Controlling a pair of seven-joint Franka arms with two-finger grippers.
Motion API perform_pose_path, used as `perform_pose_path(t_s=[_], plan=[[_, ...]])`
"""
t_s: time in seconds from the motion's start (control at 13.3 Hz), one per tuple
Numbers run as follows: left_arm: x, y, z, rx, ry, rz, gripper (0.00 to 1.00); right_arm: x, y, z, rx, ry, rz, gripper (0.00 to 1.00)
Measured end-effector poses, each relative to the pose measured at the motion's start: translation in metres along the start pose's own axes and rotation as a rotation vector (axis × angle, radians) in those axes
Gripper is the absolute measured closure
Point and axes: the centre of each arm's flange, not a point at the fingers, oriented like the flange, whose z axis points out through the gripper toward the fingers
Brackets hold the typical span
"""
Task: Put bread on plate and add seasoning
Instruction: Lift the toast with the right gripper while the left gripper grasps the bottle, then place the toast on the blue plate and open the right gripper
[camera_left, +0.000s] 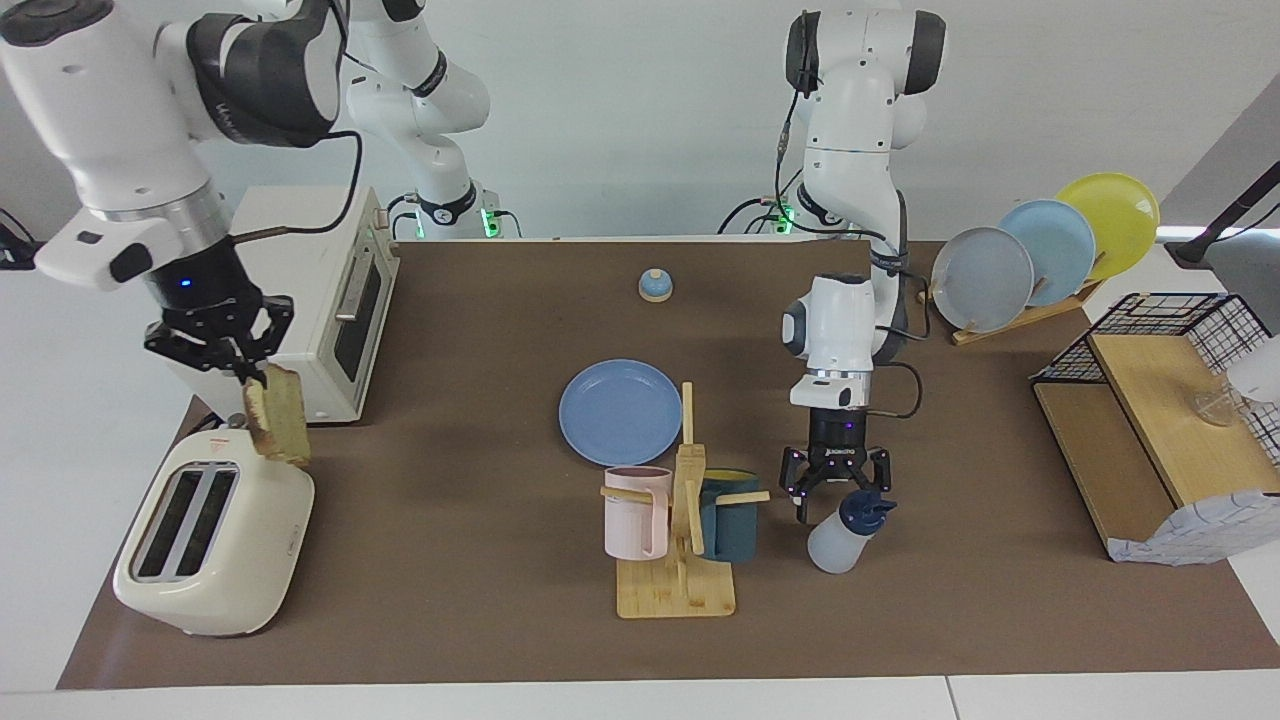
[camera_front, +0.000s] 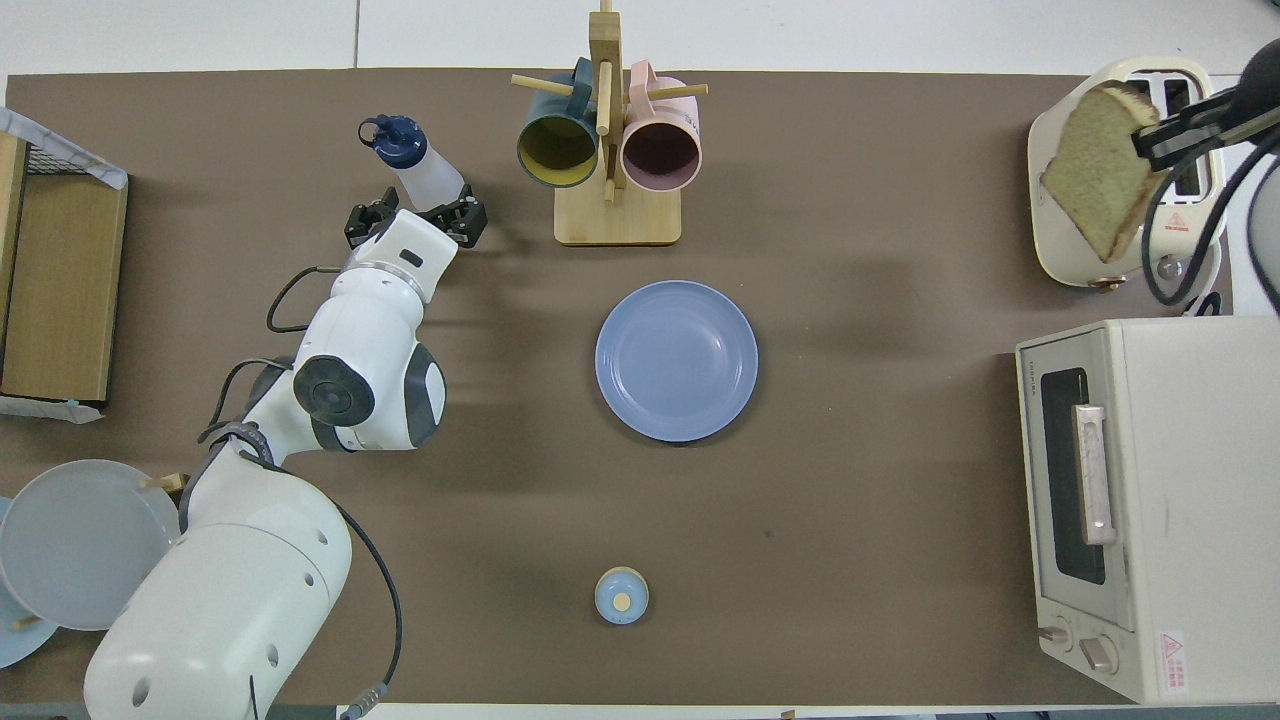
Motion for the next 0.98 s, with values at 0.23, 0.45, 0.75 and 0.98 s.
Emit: perform_pose_path(t_s=[0.23, 0.45, 0.75, 0.98], plan=[[0.005, -0.002, 0.006, 0.008, -0.013, 0.004, 0.0, 0.027, -0.097, -0.005, 0.043, 0.008, 0.085, 0.93], [0.017, 0.004, 0.009, -0.001, -0.039, 0.001, 0.0, 0.035, -0.175, 0.01, 0.142, 0.046, 0.149, 0.93], [0.026, -0.004, 0.013, 0.013, -0.047, -0.001, 0.0, 0.024, -0.262, 0.057, 0.198, 0.083, 0.235, 0.93], [0.026, -0.003, 0.016, 0.013, -0.054, 0.002, 0.0, 0.016, -0.312, 0.084, 0.223, 0.107, 0.286, 0.93]])
